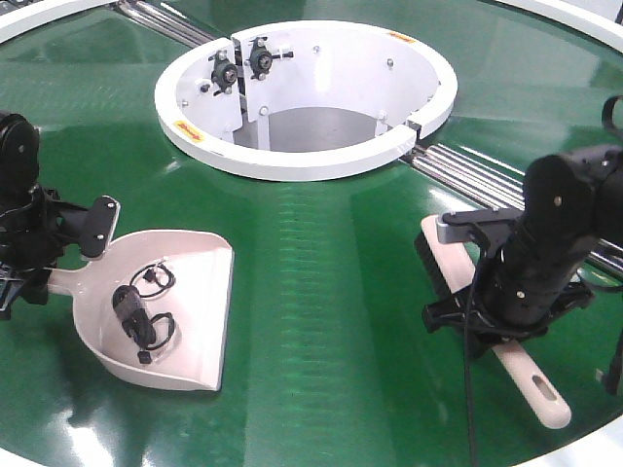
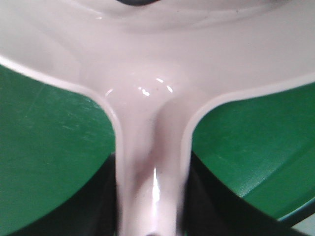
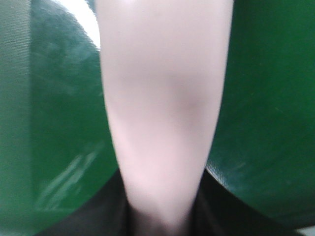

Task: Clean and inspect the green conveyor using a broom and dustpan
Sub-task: 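Carry the brush back to its original spot with the right gripper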

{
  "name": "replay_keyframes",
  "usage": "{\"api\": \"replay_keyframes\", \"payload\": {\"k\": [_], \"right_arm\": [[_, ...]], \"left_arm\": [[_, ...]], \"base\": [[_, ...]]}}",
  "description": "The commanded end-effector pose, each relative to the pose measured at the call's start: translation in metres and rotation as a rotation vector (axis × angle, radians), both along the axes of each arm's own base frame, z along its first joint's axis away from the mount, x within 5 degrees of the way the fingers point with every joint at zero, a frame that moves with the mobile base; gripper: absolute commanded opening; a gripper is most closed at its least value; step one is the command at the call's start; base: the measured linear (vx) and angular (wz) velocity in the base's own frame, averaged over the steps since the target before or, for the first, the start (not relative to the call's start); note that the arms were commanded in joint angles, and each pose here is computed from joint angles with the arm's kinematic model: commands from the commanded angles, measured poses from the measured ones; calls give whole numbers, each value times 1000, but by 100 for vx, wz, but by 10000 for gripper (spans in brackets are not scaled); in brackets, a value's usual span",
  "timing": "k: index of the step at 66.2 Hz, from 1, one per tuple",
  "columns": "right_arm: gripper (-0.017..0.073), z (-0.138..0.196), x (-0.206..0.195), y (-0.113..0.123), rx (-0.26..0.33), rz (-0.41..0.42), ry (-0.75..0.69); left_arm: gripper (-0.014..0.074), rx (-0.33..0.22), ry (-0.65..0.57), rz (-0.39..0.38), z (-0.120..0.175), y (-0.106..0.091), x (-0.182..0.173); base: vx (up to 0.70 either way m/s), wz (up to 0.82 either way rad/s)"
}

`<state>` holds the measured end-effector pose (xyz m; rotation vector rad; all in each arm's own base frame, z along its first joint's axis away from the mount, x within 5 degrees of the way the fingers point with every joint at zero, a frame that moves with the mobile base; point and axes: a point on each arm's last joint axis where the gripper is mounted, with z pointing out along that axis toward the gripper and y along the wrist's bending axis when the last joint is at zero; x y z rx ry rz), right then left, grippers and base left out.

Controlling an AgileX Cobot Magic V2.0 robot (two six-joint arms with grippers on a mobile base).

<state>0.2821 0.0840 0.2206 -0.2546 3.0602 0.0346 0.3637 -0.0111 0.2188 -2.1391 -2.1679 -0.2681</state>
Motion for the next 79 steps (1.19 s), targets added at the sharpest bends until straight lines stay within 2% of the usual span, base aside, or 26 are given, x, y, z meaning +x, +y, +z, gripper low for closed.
{"api": "replay_keyframes", "payload": {"k": [1,50,79], "right_arm": [[-1,12,1,-2,29,6,-111],[-1,6,2,-2,22,3,-89],[-1,5,-3,-4,-6,18,-33]], "left_arm": [[3,4,-43,-21,21,-2,-2],[3,4,-43,-21,21,-2,-2],[3,4,-43,-21,21,-2,-2]], "base": [[0,0],[0,0],[0,0]]}}
